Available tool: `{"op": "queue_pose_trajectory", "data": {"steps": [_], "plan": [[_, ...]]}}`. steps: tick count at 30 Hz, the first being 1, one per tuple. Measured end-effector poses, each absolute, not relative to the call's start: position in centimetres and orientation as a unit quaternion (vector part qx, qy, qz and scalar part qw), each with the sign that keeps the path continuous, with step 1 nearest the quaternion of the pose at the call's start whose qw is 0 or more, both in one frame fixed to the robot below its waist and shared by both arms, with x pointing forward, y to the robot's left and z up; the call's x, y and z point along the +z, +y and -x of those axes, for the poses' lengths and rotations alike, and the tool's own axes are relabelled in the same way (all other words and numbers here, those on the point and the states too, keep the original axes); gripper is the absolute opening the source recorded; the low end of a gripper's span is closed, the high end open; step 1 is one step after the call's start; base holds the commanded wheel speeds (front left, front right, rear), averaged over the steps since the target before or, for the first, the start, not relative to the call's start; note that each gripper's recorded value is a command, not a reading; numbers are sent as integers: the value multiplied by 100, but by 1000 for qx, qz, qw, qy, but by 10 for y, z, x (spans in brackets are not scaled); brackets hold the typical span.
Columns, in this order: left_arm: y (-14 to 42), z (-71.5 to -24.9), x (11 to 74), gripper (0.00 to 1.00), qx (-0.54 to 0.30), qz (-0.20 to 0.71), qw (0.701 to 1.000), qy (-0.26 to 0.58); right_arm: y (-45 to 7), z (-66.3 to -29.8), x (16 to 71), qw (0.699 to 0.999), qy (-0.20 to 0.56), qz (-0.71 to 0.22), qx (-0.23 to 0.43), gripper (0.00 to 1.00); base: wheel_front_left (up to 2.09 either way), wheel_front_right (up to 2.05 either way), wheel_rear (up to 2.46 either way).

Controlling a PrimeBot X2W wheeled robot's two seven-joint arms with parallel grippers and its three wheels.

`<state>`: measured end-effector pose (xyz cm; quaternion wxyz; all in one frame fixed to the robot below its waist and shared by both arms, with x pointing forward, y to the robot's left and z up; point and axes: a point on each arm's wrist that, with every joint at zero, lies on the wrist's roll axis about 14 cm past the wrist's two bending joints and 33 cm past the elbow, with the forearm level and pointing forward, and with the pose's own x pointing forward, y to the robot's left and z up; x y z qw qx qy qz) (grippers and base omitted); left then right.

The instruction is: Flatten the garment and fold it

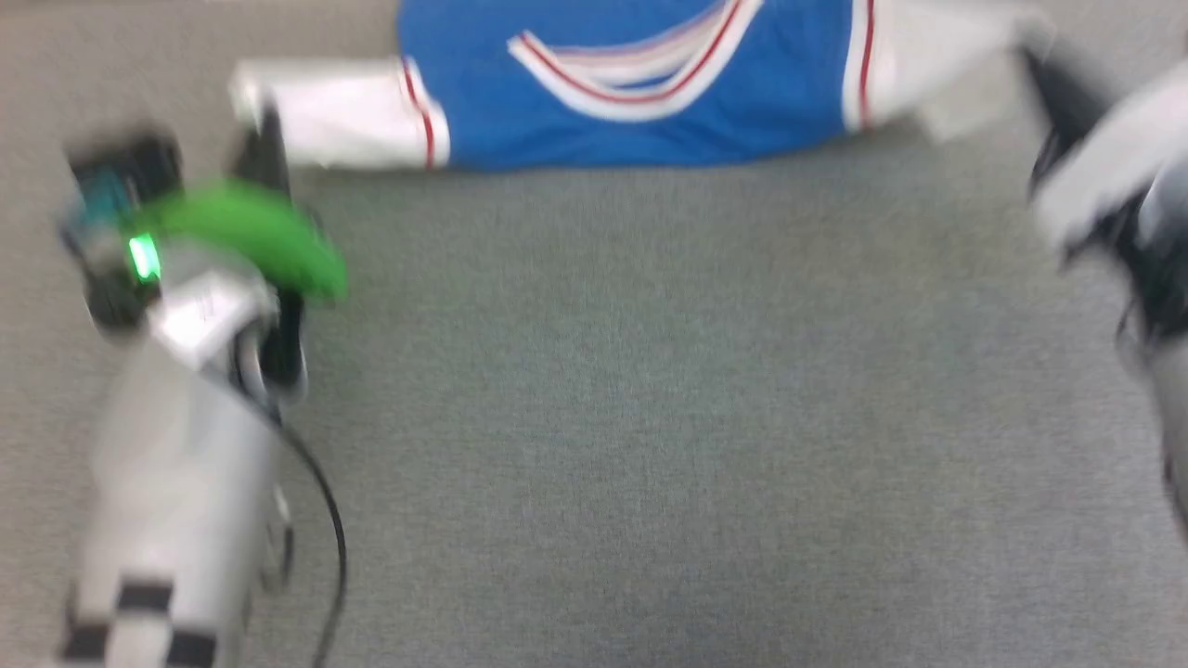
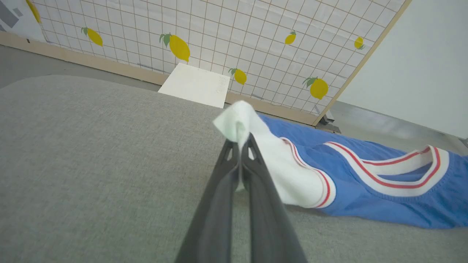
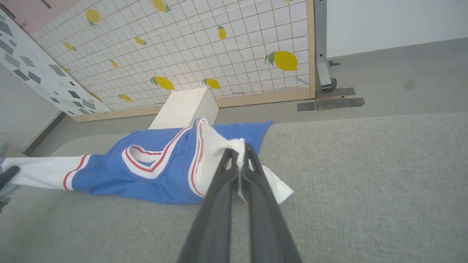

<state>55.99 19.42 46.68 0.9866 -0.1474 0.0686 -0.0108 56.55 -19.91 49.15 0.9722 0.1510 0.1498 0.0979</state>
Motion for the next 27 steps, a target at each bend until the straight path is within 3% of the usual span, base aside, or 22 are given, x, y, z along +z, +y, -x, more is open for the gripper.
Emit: {"op": "queue_pose_trajectory", "data": {"steps": [11,20,27], "plan": [[210,-438,452,0,41,220,971,84,-209,-454,458,963,188,-177,80,0,0,0,0],[227,-371,443,0,93,235,960,117,-237,-405,454,967,188,-168,46,0,0,0,0],[229,-344,411,0,99,169,956,220,-244,-377,429,957,253,-137,44,0,0,0,0]]}}
